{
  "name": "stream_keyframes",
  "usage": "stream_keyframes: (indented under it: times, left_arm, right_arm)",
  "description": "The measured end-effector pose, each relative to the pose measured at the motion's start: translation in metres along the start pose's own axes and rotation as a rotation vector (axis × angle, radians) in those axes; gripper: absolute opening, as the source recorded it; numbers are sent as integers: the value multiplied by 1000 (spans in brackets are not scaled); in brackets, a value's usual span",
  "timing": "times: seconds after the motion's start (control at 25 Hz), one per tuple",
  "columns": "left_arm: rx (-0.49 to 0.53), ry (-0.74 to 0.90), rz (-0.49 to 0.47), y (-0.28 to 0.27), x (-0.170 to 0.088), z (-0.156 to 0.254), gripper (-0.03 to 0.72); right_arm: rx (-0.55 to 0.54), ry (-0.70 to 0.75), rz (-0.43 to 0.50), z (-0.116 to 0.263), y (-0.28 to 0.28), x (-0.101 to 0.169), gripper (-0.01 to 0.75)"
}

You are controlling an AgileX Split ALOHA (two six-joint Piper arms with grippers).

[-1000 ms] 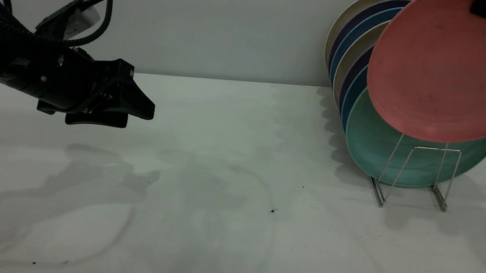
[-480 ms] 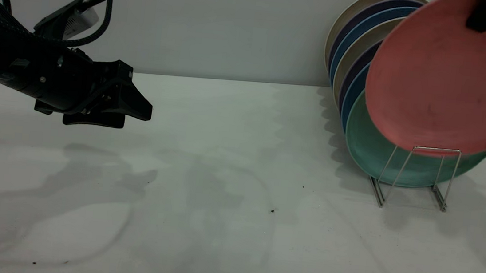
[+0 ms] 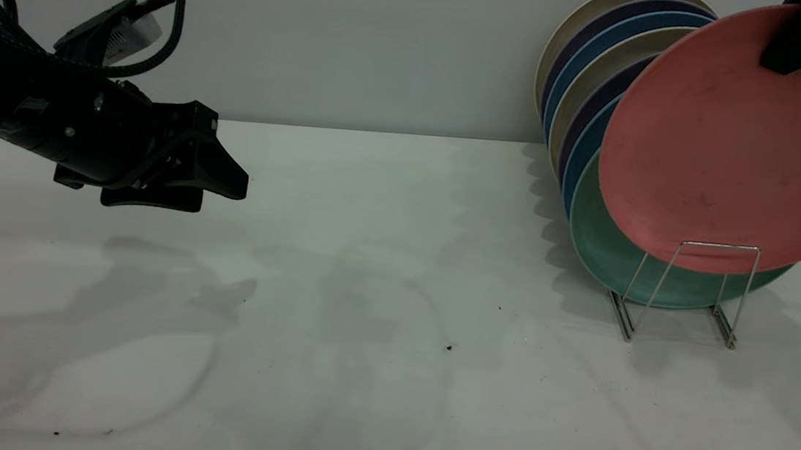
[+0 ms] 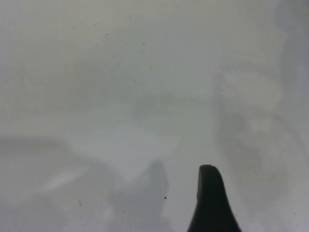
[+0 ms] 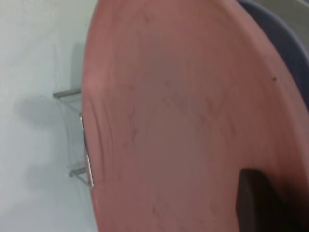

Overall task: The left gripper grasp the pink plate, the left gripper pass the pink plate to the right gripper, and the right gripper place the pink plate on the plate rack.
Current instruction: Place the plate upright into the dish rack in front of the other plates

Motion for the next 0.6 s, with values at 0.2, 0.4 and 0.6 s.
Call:
stream_keyframes:
  times: [0.2,0.4,0.6]
  left_arm:
    - [0,1,-2,0,0,0,526]
    - [0,0,-2,0,0,0,526]
    - [0,0,-2,0,0,0,526]
  right_arm:
    - [0,0,-22,0,0,4,92]
    - [-6,6,-67,-1,0,12,103]
    - [-16,18,-102,-3,-1,17,122]
Point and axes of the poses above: a point on each arm's last joint axis where the gripper is mounted, y pointing out along that axis toward the gripper, x along the wrist's bending axis when the last joint is at zero, z = x × y, the point moved 8 cm from there along y, pointing out along that axis toward the gripper, and after that the axes turned 2 degrees about y, right-handed, at the moved point
